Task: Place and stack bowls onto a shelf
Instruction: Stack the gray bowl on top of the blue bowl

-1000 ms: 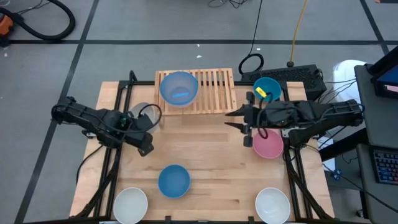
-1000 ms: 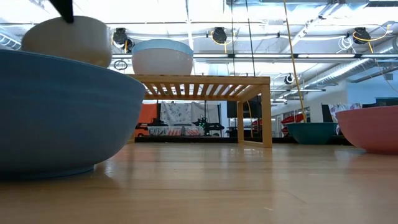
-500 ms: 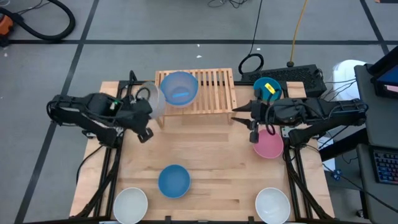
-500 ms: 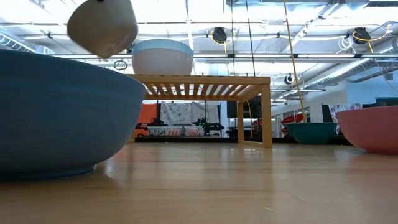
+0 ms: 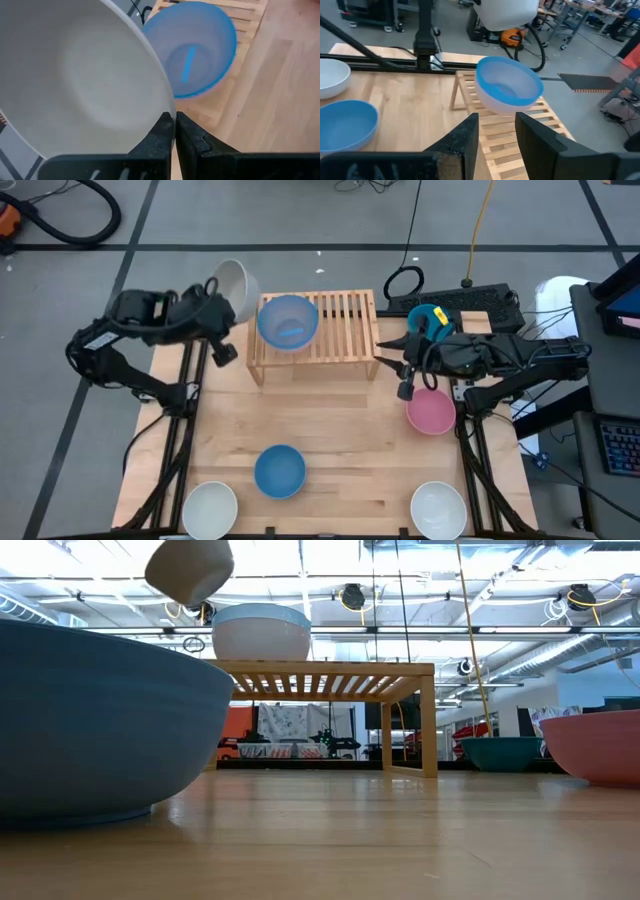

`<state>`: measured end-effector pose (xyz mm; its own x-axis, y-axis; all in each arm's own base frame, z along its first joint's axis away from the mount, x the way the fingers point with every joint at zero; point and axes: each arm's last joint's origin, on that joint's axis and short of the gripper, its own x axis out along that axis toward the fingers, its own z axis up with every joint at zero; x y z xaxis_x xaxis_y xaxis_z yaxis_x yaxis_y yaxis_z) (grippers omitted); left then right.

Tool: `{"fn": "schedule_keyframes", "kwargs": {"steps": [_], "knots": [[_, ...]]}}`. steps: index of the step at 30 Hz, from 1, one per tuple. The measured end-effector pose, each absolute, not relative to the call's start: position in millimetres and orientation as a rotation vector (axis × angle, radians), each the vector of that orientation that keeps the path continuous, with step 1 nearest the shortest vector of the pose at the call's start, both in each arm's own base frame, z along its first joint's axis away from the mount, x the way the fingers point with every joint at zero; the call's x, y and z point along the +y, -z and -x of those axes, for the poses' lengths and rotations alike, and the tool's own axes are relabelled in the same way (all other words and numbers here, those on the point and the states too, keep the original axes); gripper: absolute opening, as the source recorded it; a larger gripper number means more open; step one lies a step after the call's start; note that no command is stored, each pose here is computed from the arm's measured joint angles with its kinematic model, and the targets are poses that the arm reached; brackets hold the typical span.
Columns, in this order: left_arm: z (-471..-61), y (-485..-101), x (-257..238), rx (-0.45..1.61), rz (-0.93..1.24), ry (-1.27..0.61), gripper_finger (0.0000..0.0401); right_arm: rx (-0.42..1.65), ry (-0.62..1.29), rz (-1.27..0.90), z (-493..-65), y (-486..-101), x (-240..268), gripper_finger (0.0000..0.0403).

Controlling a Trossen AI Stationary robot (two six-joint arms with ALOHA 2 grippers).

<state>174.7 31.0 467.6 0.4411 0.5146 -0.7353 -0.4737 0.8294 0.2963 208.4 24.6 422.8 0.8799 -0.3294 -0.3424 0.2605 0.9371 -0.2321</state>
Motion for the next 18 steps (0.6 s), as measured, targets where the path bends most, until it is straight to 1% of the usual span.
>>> {"fn": "schedule_keyframes", "kwargs": {"steps": [3, 8, 18], "knots": [[-179, -467, 43, 0.968, -0.052, -0.596, 0.0008, 0.385, 0.338, 0.187, -208, -423, 24, 0.0121], [-198, -464, 62, 1.031, -0.057, -0.573, 0.0008, 0.384, 0.398, 0.219, -205, -425, 22, 0.0121], [-247, -458, 82, 1.087, -0.076, -0.498, 0.0008, 0.387, 0.391, 0.302, -186, -431, 18, 0.0121]]}}
